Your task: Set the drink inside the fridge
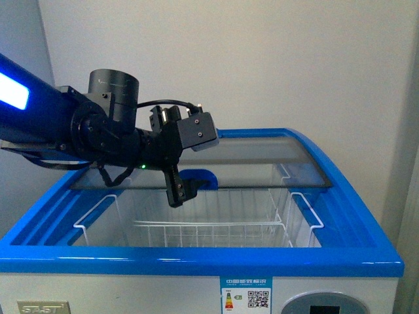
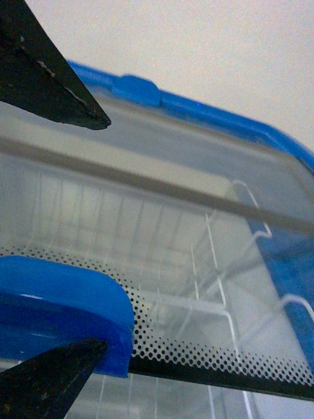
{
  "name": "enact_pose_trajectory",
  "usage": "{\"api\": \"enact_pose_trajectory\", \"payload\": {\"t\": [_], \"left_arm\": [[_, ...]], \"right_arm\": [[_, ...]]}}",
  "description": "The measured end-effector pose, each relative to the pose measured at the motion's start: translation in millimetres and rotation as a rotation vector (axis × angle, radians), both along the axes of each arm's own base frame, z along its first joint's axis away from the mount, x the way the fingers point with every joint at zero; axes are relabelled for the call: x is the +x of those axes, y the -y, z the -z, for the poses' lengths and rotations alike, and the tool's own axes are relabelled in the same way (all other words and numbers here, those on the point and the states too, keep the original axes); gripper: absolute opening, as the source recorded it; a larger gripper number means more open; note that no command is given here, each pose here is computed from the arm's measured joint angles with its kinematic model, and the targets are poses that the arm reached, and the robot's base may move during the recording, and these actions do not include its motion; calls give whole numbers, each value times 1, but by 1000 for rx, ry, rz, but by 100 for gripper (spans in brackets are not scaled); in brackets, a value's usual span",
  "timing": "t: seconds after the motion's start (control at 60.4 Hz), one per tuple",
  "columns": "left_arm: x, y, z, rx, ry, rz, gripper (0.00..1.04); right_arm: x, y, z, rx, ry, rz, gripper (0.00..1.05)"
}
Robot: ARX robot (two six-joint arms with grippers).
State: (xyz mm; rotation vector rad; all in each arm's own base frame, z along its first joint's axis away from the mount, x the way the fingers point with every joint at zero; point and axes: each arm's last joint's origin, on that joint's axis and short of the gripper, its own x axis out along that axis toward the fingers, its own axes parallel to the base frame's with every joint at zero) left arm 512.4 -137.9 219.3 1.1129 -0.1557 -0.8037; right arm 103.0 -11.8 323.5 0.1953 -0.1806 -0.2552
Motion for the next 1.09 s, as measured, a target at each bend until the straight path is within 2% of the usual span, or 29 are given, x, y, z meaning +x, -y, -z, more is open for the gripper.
{"api": "enact_pose_trajectory", "payload": {"t": [0.149, 0.314, 0.364, 0.414, 0.497, 0.579, 0.612, 0.679, 0.778, 0.794, 0.811, 0.877, 0.927, 0.993, 1.043, 1.076, 1.092], "left_arm": [[26, 2, -8, -35, 136, -161, 97], [24, -3, -15, -181, 133, -359, 97], [14, -8, -16, -258, 89, -436, 97], [-7, -14, -19, -370, -22, -505, 97], [-54, -24, -30, -564, -208, -496, 97], [-125, -39, -46, -759, -346, -453, 96], [-161, -50, -50, -897, -257, -565, 87], [-222, -81, -47, -1053, -117, -694, 73], [-285, -112, -14, -1115, -97, -796, 52], [-290, -113, -8, -1112, -110, -797, 48], [-295, -113, -3, -1108, -125, -793, 45], [-303, -116, 12, -1092, -165, -808, 34], [-309, -117, 18, -1087, -177, -808, 27], [-318, -120, 21, -1095, -170, -804, 15], [-321, -122, 22, -1098, -163, -804, 9], [-325, -124, 23, -1105, -155, -803, 2], [-327, -124, 23, -1109, -155, -800, 3]], "right_arm": [[0, 0, 0, 0, 0, 0, 43], [0, 0, 0, 0, 0, 0, 43], [0, 0, 0, 0, 0, 0, 43], [0, 0, 0, 0, 0, 0, 43], [0, 0, 0, 0, 0, 0, 43], [0, 0, 0, 0, 0, -3, 43], [0, 0, 0, 0, 0, 0, 43], [1, 0, 0, -4, -12, -13, 43], [6, 7, -15, -91, -428, -284, 43], [7, 7, -16, -100, -457, -297, 43], [13, 5, -18, -132, -518, -377, 43], [34, -1, -20, -269, -573, -515, 43], [47, -5, -24, -341, -577, -570, 43], [78, -16, -33, -547, -583, -651, 43], [97, -21, -37, -657, -595, -664, 43], [115, -25, -38, -763, -623, -674, 43], [125, -28, -38, -803, -643, -688, 43]]}}
